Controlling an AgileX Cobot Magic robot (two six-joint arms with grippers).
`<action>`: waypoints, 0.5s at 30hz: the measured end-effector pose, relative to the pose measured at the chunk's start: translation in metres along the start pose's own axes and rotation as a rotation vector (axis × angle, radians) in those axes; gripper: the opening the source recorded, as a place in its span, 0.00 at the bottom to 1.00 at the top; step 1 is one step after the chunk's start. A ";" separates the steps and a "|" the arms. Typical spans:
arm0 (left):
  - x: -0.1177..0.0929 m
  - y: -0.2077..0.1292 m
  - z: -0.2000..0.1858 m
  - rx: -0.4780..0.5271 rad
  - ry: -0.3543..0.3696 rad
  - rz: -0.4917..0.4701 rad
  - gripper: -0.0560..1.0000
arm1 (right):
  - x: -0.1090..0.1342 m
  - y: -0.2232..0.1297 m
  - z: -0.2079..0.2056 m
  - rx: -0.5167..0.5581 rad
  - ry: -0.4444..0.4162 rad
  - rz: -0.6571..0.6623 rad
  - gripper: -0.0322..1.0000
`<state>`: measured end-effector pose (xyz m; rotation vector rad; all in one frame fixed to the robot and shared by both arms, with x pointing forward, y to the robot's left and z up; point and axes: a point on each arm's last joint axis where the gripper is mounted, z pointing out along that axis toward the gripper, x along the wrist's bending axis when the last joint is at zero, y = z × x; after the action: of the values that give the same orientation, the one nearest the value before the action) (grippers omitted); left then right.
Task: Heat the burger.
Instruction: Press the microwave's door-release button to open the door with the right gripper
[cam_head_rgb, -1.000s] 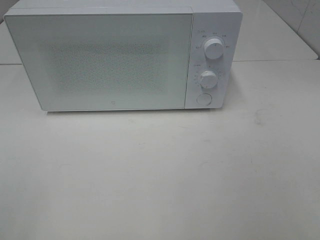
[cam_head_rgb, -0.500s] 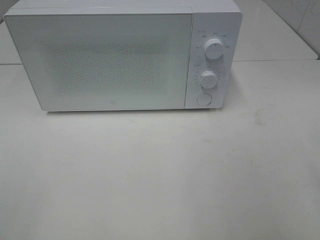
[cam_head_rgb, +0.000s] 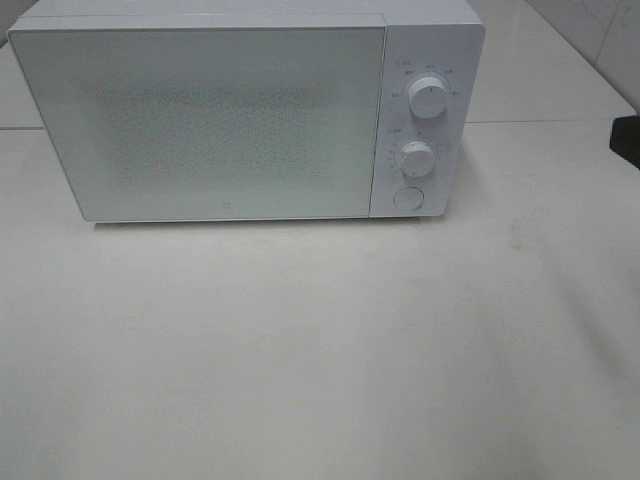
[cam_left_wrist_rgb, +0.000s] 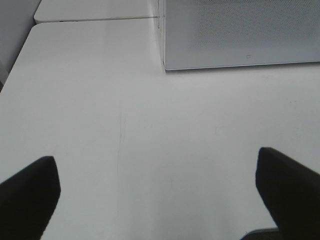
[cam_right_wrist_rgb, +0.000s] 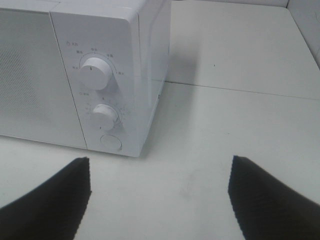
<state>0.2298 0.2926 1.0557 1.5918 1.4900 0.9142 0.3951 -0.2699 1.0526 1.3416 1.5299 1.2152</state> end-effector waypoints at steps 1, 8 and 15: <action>0.000 0.000 0.000 0.000 0.000 0.000 0.99 | 0.000 0.000 0.006 -0.006 0.000 0.007 0.75; 0.000 0.000 0.000 0.000 0.000 0.000 0.99 | 0.000 -0.008 0.046 -0.032 0.002 0.015 0.75; 0.000 0.000 0.000 0.000 0.000 0.000 0.99 | -0.001 -0.018 0.071 -0.056 0.003 0.015 0.75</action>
<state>0.2298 0.2926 1.0557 1.5918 1.4900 0.9142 0.4576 -0.2585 1.0165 1.3174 1.4798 1.2608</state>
